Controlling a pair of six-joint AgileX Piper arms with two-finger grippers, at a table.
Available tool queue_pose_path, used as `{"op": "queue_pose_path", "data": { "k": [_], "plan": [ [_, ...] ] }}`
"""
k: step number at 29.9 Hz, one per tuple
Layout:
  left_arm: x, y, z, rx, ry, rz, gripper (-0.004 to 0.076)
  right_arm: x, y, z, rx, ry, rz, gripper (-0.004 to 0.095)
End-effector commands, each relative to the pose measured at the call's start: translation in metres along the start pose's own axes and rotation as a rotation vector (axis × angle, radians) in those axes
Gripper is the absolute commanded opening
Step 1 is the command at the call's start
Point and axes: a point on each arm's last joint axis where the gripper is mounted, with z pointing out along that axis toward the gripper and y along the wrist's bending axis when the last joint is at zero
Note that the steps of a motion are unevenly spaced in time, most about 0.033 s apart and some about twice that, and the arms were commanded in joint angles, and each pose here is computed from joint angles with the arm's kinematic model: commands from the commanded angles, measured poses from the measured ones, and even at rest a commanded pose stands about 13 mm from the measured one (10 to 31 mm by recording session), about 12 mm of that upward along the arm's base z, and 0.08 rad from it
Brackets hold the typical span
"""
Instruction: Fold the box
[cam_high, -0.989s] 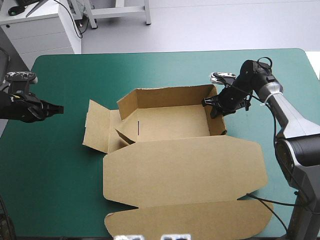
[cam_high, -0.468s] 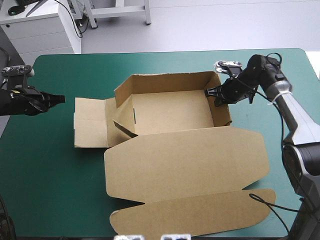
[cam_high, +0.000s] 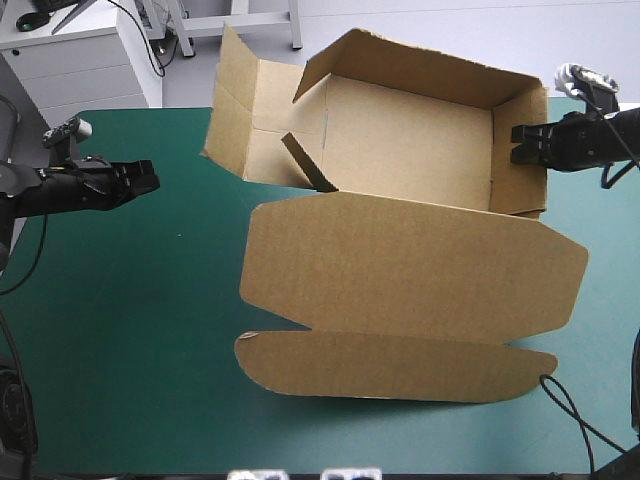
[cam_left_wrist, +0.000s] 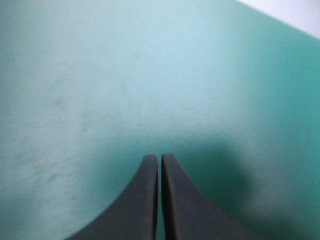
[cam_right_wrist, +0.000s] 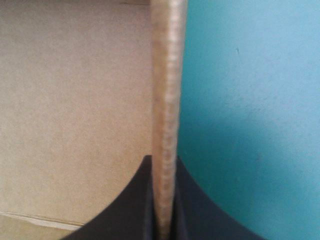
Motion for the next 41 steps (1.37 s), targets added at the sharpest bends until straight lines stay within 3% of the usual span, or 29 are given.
{"op": "queue_pose_path", "data": {
  "k": [1, 5, 8, 17, 25, 33, 41],
  "plan": [
    [-0.017, -0.034, -0.014, 0.280, -0.143, -0.021, 0.0008, -0.002, 0.032, -0.045, -0.062, -0.125, -0.064, -0.0019],
    [-0.016, -0.056, -0.018, 0.523, -0.137, -0.001, 0.0007, -0.001, 0.044, -0.055, -0.114, -0.165, -0.092, -0.0017],
    [-0.009, -0.072, -0.023, 0.615, -0.102, 0.065, -0.0008, -0.002, 0.048, -0.056, -0.148, -0.179, -0.094, -0.0017],
    [0.001, -0.097, -0.046, 0.646, -0.106, 0.149, -0.0008, 0.000, 0.068, -0.045, -0.171, -0.155, -0.147, -0.0013],
    [0.012, -0.110, -0.067, 0.584, -0.101, 0.231, -0.0008, -0.003, 0.097, -0.031, -0.203, -0.197, -0.190, -0.0013],
    [0.023, -0.124, -0.088, 0.545, -0.118, 0.302, -0.0008, -0.001, 0.112, -0.020, -0.144, -0.204, -0.239, -0.0013],
    [0.032, -0.132, -0.102, 0.507, -0.121, 0.327, -0.0008, -0.001, 0.132, -0.012, -0.158, -0.252, -0.258, -0.0013]
  ]
}}
